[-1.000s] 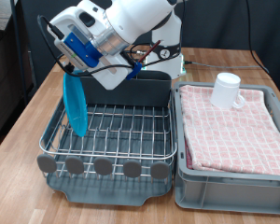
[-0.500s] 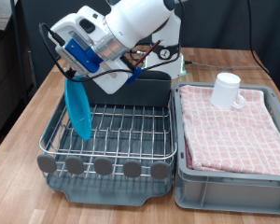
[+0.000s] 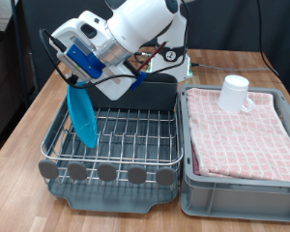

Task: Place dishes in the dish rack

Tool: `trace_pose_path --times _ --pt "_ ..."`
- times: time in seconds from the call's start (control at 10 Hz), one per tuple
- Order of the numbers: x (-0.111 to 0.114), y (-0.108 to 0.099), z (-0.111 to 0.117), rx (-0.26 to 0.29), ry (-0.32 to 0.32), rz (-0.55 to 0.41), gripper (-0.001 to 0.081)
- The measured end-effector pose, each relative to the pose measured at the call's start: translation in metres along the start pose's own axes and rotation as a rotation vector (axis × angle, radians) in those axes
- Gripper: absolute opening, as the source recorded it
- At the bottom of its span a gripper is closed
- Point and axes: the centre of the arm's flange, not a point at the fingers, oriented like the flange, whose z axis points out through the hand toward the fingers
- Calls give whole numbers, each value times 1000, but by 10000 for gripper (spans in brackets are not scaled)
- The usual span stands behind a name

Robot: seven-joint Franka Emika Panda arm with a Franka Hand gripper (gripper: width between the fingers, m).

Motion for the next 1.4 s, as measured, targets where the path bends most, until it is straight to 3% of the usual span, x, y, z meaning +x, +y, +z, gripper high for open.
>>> trace_pose_path --times 0.1,0.2,0.4,0.5,0.6,0.7,0.8,1.2,1.4 --pt "0 0 0 8 -4 6 121" --pt "0 0 0 14 -10 7 121" --pt "1 -2 -1 37 -35 -5 434" --pt "2 -3 -2 52 -57 -25 434" --pt "4 -3 -5 73 -82 -43 578" --pt "8 -2 -9 108 -115 -49 578" --pt "13 2 -14 151 -142 -54 741" --pt "42 33 -43 347 -201 -72 800" --pt "55 54 -55 394 -275 -78 802"
